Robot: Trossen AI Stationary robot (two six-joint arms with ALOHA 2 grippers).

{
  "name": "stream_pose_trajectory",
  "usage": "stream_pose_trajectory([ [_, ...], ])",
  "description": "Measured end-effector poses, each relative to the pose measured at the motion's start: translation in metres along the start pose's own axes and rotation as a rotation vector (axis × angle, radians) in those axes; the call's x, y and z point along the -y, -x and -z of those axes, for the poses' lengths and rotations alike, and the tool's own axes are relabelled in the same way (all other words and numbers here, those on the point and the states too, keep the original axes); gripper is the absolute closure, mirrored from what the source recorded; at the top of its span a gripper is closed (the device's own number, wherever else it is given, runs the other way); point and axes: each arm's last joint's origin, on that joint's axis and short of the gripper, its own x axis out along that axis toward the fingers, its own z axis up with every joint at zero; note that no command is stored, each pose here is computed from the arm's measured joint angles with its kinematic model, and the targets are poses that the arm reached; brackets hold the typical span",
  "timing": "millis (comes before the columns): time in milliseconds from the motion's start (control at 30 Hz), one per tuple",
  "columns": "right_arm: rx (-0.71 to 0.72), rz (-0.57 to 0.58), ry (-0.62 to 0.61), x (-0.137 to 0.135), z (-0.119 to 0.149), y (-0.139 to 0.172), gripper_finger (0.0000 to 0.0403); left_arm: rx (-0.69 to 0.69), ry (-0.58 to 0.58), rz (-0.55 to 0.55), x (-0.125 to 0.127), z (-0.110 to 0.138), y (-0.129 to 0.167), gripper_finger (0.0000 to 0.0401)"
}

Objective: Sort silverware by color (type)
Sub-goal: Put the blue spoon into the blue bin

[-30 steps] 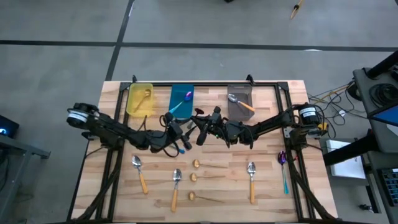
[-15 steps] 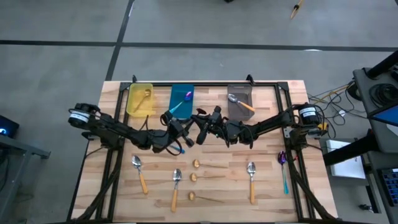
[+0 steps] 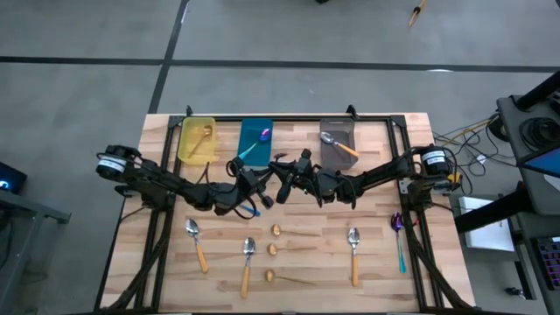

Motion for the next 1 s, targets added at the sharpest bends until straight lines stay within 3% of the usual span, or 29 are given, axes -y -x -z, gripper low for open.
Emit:
stream_pose_trajectory([
  [500, -0.016, 0.001, 0.036, 0.000, 0.001, 0.000, 0.0285, -0.016, 0.003, 0.026, -0.001, -0.002, 0.003, 0.0400],
  [1000, -0.034, -0.006, 0.071, 0.000, -0.009, 0.003, 0.0245, -0.079, 0.009, 0.112, -0.030, -0.032, 0.027, 0.0401],
])
